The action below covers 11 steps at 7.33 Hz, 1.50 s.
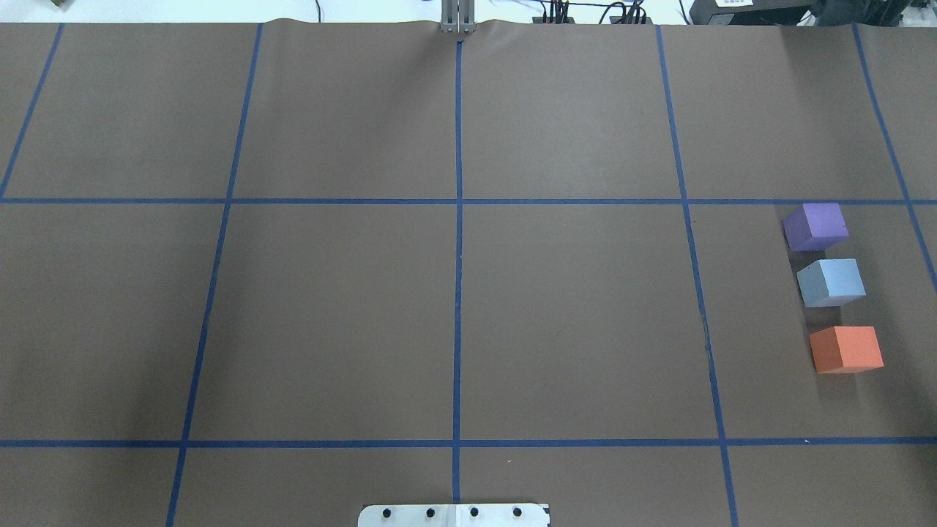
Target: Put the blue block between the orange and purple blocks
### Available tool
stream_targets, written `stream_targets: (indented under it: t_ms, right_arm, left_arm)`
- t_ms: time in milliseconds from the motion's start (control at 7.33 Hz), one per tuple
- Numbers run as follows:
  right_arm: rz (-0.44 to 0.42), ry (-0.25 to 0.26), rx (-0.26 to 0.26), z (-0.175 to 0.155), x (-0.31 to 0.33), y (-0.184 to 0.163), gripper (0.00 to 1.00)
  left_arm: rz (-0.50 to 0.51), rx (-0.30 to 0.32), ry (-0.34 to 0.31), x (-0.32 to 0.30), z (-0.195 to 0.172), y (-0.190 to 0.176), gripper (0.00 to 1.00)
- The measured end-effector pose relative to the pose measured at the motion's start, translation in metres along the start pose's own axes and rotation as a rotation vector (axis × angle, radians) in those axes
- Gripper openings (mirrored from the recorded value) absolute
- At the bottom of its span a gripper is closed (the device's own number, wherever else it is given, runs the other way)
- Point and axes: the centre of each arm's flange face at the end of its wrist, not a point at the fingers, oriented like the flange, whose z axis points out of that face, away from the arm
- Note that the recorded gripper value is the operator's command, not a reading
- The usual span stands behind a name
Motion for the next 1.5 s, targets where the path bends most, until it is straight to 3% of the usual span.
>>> stream_targets:
  t_ms: [1500]
  right_arm:
    - [0.005,-0.003,0.0,0.0,0.0,0.0,1.0]
  left_arm:
    - [-0.021,-0.017,0.001,-0.006,0.008,0.012,1.0]
